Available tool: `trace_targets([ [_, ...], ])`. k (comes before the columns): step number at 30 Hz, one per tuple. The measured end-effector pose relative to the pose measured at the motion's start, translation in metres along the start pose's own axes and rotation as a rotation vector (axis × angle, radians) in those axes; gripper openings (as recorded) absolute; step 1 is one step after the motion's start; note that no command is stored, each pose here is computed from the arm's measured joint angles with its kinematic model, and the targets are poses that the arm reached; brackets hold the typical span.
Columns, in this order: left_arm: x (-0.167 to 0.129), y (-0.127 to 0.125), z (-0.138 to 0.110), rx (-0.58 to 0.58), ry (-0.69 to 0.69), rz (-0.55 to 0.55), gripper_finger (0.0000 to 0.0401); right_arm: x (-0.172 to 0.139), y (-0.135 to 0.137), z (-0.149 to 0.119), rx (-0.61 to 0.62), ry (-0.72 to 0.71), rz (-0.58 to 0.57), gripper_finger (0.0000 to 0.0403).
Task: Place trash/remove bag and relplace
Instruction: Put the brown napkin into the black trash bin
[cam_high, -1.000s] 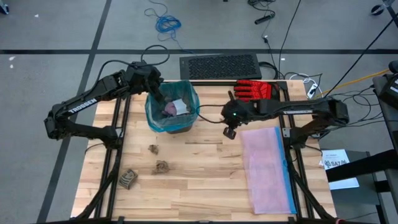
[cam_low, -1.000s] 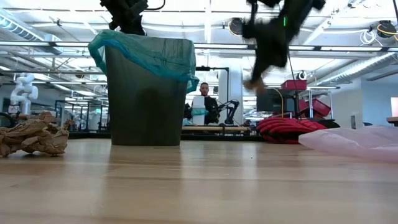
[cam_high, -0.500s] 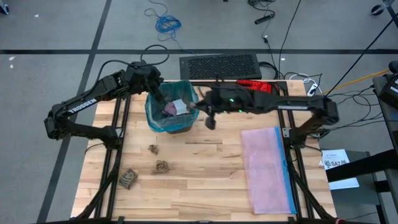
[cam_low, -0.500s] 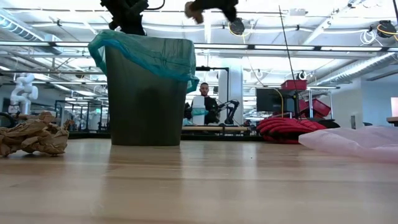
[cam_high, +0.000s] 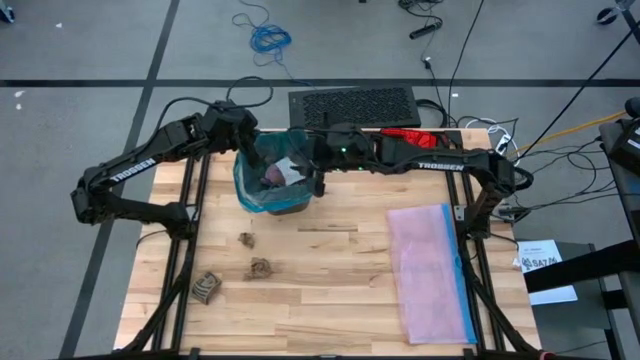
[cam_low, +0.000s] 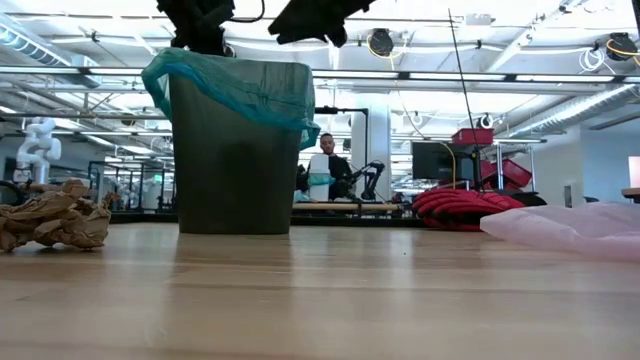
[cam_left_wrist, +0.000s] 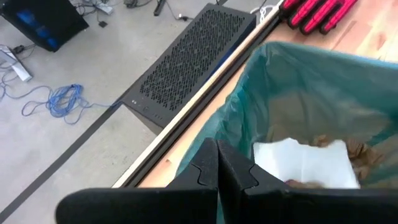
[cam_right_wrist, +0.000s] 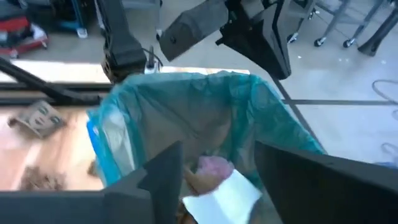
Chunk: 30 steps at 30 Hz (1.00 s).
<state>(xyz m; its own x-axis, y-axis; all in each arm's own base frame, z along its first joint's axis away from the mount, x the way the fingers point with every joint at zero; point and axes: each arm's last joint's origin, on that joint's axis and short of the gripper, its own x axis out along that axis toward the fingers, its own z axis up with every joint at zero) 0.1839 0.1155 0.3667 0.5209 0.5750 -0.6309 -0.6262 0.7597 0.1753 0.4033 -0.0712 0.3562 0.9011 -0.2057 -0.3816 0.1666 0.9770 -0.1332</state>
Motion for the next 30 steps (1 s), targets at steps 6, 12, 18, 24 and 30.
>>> trace_targets([
  [6,-0.004,-0.008,-0.009,0.051,0.083,-0.033,0.0,-0.036,-0.003,0.0,-0.056,0.148,-0.016,0.0197],
  [12,-0.026,-0.038,-0.017,0.102,0.077,-0.158,0.0,-0.062,-0.008,-0.033,-0.083,0.395,-0.078,0.0039],
  [18,-0.048,-0.074,-0.026,0.125,0.075,-0.312,0.0,-0.072,-0.003,-0.089,-0.022,0.491,-0.059,0.0004],
  [24,-0.062,-0.109,-0.045,0.144,0.183,-0.408,0.0,-0.084,0.003,-0.128,0.051,0.425,-0.057,0.0001],
  [30,-0.067,-0.149,-0.069,0.224,0.341,-0.427,0.0,-0.096,0.004,-0.137,0.096,0.352,-0.07,0.0001],
])
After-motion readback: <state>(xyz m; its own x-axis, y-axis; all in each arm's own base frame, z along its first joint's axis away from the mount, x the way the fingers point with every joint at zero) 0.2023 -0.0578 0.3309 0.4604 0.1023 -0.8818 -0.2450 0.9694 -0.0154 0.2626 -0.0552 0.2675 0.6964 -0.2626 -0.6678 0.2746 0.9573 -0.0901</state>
